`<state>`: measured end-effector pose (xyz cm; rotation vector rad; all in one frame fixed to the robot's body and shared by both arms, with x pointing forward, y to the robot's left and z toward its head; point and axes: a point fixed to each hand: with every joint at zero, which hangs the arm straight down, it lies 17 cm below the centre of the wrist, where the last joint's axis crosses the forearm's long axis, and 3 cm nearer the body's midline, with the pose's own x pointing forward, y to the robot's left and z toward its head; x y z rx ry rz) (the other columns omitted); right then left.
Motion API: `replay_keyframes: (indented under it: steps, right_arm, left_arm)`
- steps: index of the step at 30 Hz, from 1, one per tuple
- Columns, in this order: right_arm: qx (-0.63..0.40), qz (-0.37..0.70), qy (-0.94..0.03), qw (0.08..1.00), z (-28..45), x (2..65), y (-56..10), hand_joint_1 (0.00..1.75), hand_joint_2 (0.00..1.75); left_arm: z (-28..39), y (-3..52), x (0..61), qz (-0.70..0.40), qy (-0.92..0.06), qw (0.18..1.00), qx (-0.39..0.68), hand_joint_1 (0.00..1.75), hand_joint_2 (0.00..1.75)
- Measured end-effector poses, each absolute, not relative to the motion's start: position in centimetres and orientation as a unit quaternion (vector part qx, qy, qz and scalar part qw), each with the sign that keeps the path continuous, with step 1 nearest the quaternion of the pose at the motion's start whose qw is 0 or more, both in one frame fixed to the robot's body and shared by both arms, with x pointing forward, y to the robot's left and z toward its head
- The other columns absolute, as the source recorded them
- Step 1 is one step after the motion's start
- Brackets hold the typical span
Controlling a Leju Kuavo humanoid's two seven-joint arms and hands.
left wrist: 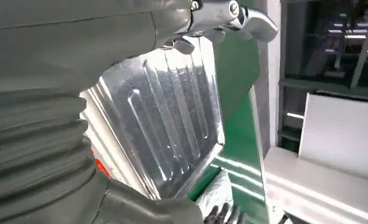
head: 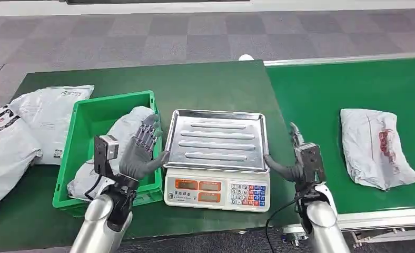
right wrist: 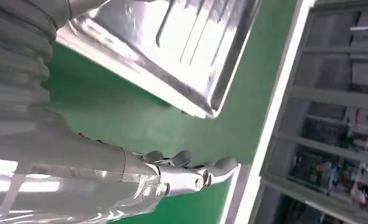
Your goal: Moved the parcel from conveyor to table for the left to box.
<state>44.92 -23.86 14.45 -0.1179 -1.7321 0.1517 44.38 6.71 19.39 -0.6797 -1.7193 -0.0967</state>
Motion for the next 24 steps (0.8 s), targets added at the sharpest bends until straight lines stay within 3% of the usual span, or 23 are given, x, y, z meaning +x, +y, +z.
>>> replay_keyframes:
  steps: [3,4,15,23,24]
  right_arm:
    - [-0.063,0.070,-0.760,0.643,14.3,45.0,-23.5,0.00,1.75]
    - [-0.067,0.071,-0.760,0.643,14.3,45.0,-23.5,0.00,1.75]
    - [-0.185,0.089,-0.742,0.638,14.1,45.9,-25.7,0.00,1.75]
    - [-0.210,0.095,-0.732,0.641,13.3,46.2,-26.4,0.00,1.75]
    - [-0.223,0.096,-0.729,0.639,13.2,46.4,-26.9,0.00,1.75]
  left_arm:
    - [18.3,6.6,44.7,-0.035,-0.738,0.614,-0.277,0.00,1.75]
    - [18.0,6.7,44.8,-0.034,-0.738,0.617,-0.271,0.00,0.00]
    - [15.5,6.8,45.1,-0.052,-0.735,0.644,-0.203,0.00,0.00]
    - [14.9,6.5,44.7,-0.060,-0.732,0.649,-0.198,0.00,0.00]
    - [14.8,6.5,44.6,-0.064,-0.733,0.648,-0.195,0.00,1.75]
